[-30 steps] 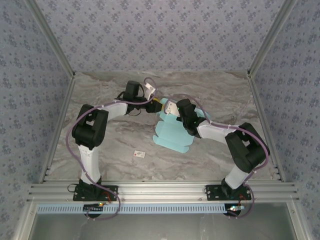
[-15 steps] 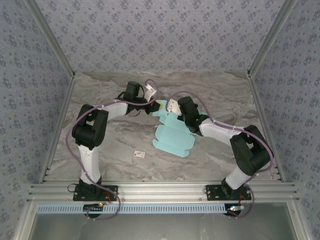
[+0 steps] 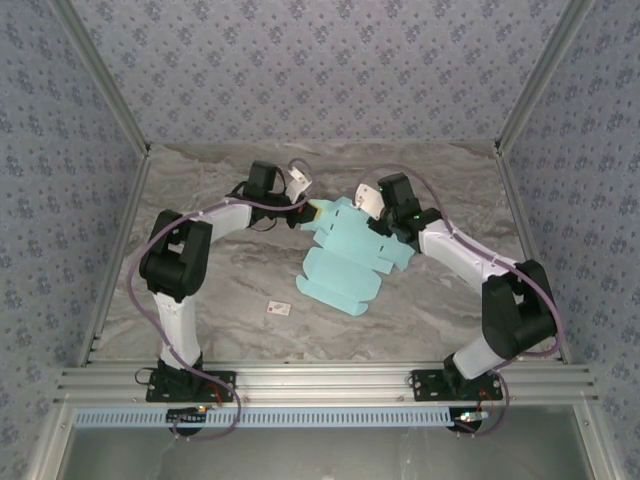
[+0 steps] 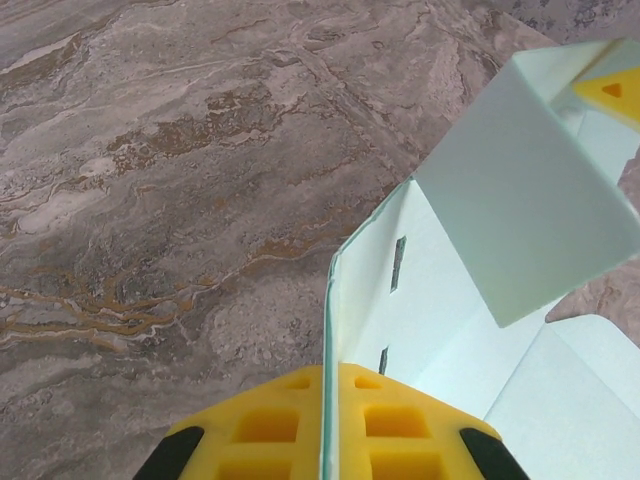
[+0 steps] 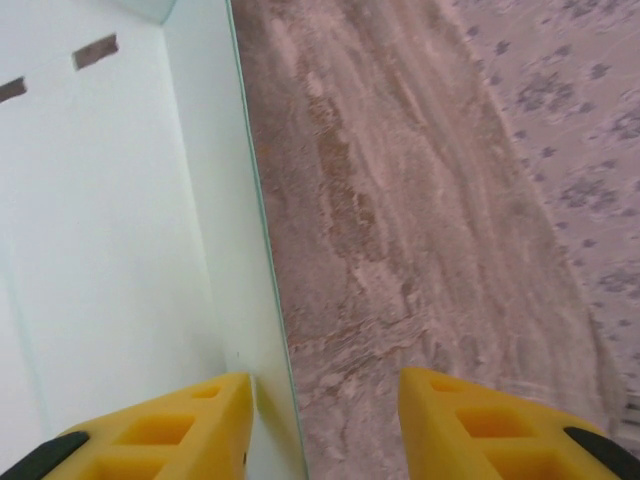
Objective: Fold the paper box
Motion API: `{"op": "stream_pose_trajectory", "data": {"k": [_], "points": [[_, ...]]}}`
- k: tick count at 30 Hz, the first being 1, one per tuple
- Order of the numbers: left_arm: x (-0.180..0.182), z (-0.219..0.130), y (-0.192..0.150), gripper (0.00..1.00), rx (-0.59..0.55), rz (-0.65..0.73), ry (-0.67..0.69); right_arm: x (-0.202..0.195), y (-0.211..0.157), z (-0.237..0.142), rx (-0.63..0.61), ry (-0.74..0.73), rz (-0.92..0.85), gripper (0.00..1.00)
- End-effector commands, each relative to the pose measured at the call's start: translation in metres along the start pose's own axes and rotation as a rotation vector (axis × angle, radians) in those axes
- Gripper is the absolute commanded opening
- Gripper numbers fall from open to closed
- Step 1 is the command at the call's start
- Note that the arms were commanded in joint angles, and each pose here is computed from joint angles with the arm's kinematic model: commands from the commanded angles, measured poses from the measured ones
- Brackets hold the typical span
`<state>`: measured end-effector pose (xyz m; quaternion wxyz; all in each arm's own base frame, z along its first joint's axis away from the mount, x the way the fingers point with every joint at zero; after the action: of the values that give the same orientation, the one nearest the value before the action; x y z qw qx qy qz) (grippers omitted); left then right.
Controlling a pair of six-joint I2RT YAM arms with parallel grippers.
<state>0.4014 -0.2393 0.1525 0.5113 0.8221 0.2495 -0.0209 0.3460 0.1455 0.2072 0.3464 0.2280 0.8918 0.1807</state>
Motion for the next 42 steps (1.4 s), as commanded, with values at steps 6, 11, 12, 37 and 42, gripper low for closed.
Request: {"op": "stream_pose_trajectory", "data": {"k": [6,11,12,37,42], "points": [[-0.006,-0.012,0.019,0.0,-0.035,0.057,0.001,-0.012,-0.002,-0.014,0.002,0.23,0.128,0.47],[-0.006,-0.013,0.019,0.0,-0.035,0.056,0.0,-0.01,-0.007,-0.008,0.044,0.27,0.135,0.45],[-0.007,-0.013,0.019,0.0,-0.036,0.057,-0.001,-0.01,-0.007,-0.006,0.049,0.272,0.139,0.45],[-0.007,-0.013,0.02,0.0,-0.039,0.045,-0.002,-0.01,-0.009,0.008,0.098,0.289,0.121,0.05],[-0.007,-0.014,0.019,0.05,-0.043,0.033,-0.002,-0.012,-0.005,0.007,0.117,0.198,0.066,0.0]]}}
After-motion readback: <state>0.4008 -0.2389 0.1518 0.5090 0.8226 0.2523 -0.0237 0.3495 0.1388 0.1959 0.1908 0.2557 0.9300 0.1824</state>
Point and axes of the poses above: each hand's point on the last joint's axis, 136 mm out from that joint toward the fingers, its own z axis out along the fingers, its own x axis along the line the jaws close on, y = z × x, the point moved 8 cm from there along -z, back along the fingers
